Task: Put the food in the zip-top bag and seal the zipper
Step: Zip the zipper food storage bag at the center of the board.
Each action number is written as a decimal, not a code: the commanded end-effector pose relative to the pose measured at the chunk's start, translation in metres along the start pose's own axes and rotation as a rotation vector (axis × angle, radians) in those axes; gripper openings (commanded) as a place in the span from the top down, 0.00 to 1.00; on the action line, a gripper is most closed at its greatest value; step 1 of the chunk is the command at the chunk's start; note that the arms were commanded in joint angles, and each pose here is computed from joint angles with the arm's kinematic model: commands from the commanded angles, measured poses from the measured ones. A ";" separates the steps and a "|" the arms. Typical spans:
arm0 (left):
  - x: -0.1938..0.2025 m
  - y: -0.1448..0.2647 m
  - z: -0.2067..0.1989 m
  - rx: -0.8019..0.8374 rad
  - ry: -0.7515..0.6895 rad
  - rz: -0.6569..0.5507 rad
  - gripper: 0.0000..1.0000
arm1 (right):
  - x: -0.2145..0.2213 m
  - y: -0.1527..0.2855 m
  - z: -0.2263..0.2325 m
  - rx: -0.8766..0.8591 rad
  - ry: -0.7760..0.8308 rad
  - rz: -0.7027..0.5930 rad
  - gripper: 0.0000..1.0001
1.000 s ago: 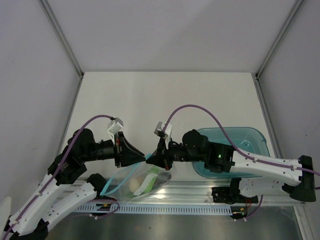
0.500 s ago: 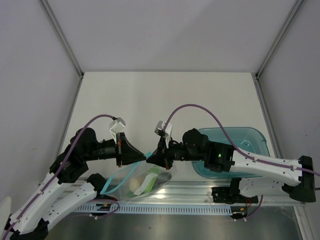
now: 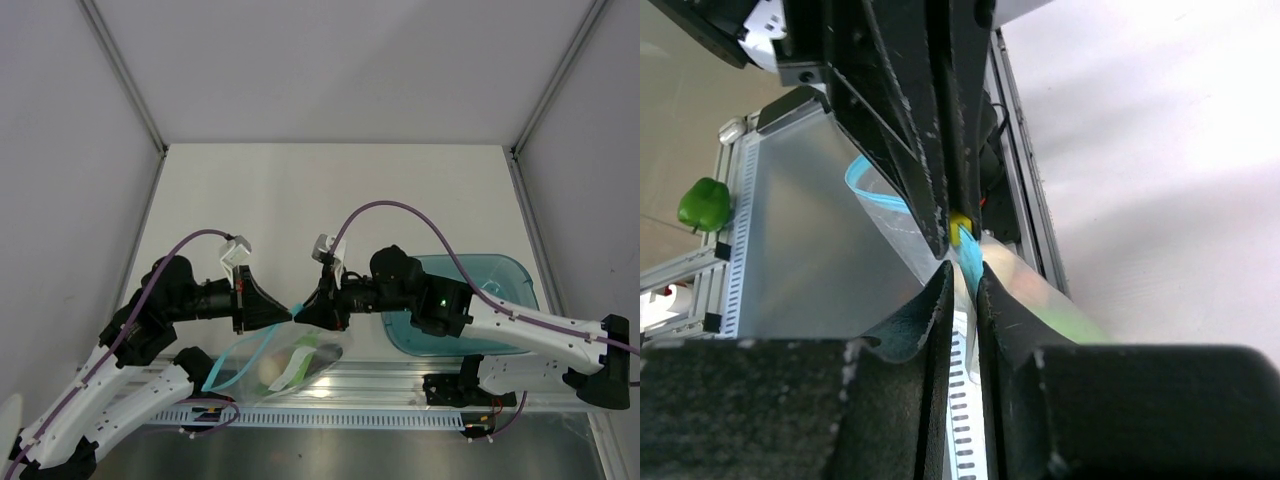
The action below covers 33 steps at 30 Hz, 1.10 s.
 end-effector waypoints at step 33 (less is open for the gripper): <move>0.012 -0.001 0.029 -0.148 0.020 0.052 1.00 | -0.062 0.024 -0.022 0.309 0.074 -0.250 1.00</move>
Point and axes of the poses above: each gripper's point midway between its finger pads, its own y axis back along the fingers, its own z axis along the line the jaws close on, x = y × z, the point moved 1 cm from there along y, back along the fingers
